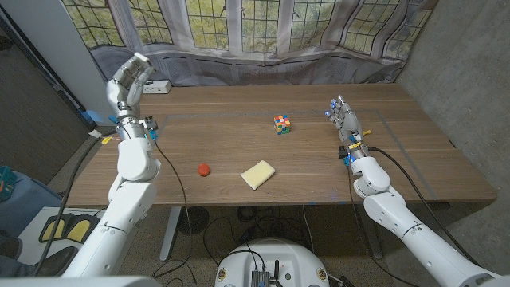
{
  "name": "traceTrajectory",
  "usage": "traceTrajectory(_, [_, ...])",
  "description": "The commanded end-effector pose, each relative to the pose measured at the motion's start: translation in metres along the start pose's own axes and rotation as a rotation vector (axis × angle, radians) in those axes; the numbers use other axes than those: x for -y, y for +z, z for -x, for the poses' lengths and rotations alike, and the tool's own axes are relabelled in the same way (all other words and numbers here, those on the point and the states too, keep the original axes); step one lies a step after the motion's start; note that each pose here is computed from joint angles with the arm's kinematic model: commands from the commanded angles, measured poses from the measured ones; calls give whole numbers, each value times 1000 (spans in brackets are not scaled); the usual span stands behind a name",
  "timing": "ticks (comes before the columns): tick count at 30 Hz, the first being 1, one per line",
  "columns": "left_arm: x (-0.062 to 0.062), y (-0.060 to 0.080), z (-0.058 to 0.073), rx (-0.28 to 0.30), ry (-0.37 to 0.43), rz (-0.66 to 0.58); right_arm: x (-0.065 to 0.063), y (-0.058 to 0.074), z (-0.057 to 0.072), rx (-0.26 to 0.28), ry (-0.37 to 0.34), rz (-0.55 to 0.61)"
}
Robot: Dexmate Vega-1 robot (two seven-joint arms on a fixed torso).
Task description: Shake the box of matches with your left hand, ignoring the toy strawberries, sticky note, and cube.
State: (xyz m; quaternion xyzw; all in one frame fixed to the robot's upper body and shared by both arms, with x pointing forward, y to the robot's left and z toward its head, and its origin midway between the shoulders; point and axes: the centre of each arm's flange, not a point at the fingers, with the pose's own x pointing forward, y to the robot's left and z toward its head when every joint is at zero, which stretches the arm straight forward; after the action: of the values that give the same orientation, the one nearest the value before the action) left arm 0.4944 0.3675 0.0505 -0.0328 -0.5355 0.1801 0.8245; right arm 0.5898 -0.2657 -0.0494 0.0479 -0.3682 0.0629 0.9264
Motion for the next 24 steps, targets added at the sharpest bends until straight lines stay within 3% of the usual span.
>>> traceTrajectory(1, [103,23,-32,175,-244,-330,9,6,11,10,-38,11])
traceTrajectory(8, [151,29,-33,308,-306,-634,11,8,13,14,-35,21])
traceTrajectory(15, [192,34,-20,425,-420,-962,14,9,15,12,-46,16])
traceTrajectory(20, [212,27,-11,444,-533,-1096,16,8,16,12,-51,14])
traceTrajectory(24, [215,21,-8,420,-540,-1094,17,7,17,7,-53,11])
